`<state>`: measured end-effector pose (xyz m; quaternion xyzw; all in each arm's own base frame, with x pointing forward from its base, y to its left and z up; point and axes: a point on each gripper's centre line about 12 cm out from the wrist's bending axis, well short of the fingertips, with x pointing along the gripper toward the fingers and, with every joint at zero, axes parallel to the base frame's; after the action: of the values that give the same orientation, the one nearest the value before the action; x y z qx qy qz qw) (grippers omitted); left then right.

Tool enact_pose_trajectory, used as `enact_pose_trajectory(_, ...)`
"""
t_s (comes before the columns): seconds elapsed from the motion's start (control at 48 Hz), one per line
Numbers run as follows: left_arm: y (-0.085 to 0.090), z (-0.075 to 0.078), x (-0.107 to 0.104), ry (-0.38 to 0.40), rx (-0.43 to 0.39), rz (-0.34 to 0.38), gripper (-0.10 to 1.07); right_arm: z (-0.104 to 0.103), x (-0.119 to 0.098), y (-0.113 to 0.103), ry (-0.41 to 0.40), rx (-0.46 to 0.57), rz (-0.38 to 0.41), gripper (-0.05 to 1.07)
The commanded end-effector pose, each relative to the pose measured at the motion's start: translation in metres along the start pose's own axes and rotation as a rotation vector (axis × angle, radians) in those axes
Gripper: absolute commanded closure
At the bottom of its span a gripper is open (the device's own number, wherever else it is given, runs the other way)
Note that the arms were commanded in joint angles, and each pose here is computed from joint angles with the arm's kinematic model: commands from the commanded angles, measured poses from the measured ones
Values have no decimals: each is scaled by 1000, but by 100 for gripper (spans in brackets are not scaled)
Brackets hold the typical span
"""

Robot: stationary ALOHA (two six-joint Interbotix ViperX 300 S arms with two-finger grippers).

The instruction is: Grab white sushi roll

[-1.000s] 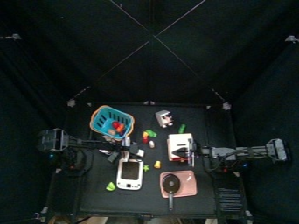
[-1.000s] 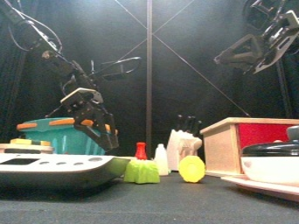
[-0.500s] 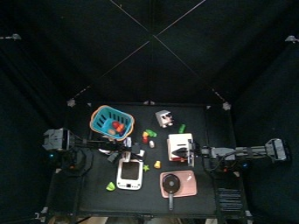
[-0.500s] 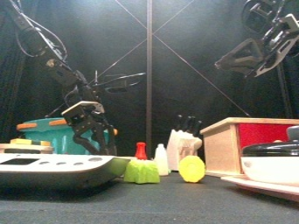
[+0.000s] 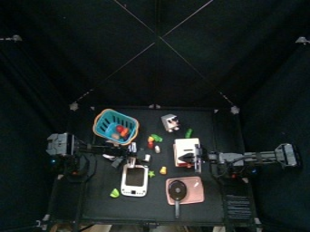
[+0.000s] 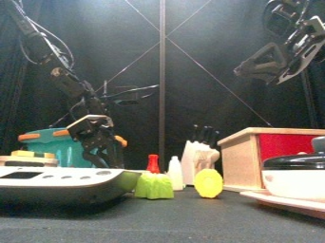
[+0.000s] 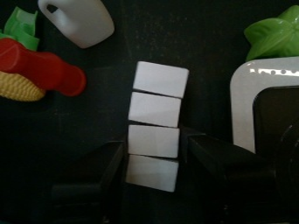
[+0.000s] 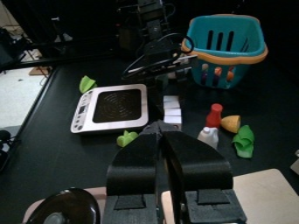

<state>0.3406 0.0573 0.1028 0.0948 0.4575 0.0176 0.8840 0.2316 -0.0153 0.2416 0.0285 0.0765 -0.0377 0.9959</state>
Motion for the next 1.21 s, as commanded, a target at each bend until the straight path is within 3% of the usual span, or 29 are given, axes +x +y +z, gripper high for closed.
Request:
enact_pose_trajectory(0.0,7,16,-8,-49,-6,19,30,3,1,0,-11,2,0,100)
enact_pose_trajectory(0.208,12,35,-32,-121,0,42,30,6,1,0,-18,2,0,100)
enact_pose_trajectory(0.458,13,36,-54,-156,-2,57,30,6,1,0,-17,2,-1,100)
enact_pose_trajectory(1.188,10,39,-65,-196,-7,55,30,8,2,0,-21,2,1,100)
